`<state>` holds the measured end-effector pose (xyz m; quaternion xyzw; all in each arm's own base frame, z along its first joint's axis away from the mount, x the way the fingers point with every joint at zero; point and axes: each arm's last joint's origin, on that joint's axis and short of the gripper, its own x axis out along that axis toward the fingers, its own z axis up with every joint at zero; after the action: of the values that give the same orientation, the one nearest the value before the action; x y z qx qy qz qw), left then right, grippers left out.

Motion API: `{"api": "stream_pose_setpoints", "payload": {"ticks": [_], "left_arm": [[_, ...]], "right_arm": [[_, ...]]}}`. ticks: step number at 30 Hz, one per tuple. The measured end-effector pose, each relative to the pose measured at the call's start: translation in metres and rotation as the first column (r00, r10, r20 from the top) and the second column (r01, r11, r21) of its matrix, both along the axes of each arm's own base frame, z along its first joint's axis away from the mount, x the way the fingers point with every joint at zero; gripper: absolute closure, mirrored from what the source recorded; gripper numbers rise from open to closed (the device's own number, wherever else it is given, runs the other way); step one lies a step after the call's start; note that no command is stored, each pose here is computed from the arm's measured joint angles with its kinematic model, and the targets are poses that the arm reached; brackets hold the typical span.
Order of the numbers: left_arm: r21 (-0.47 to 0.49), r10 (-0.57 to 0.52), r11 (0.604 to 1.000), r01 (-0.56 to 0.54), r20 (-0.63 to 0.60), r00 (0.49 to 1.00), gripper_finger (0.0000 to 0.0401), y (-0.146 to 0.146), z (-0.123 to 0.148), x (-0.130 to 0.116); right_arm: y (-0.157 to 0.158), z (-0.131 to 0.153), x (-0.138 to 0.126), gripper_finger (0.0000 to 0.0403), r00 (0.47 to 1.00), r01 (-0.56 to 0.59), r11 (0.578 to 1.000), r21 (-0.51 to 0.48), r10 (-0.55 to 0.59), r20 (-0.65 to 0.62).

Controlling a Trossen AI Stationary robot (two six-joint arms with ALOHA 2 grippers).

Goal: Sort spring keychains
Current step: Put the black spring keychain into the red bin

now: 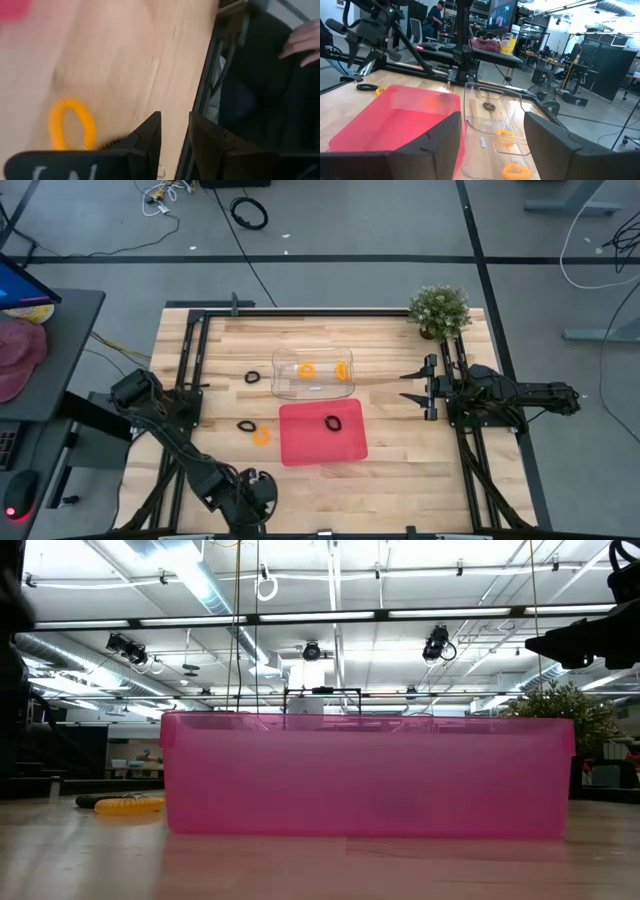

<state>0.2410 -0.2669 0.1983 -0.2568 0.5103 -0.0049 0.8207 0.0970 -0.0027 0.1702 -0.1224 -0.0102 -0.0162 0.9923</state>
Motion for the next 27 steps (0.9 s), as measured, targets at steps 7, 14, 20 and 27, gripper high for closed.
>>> {"api": "stream_pose_setpoints", "payload": {"ticks": [7, 14, 20, 27], "left_arm": [[-0.064, 0.111, 0.991, -0.117, -0.093, 0.990, 0.0298, -0.004, -0.007, -0.003], [-0.046, 0.106, 0.992, -0.117, -0.189, 0.976, 0.0298, 0.002, -0.011, -0.006], [0.000, 0.008, 1.000, -0.009, -0.147, 0.989, 0.0298, 0.006, -0.011, -0.002], [0.008, 0.054, 0.999, -0.053, -0.142, 0.988, 0.0298, 0.016, -0.011, 0.009]], "right_arm": [[0.000, 0.000, 0.000, 0.0181, 1.000, 0.000, 1.000, 0.000, 0.000, 0.000], [0.000, 0.000, 0.000, 0.0181, 1.000, 0.000, 1.000, 0.000, 0.000, 0.000], [0.000, 0.000, 0.000, 0.0181, 1.000, 0.000, 1.000, 0.000, 0.000, 0.000], [0.000, 0.000, 0.000, 0.0181, 1.000, 0.000, 1.000, 0.000, 0.000, 0.000]]}}
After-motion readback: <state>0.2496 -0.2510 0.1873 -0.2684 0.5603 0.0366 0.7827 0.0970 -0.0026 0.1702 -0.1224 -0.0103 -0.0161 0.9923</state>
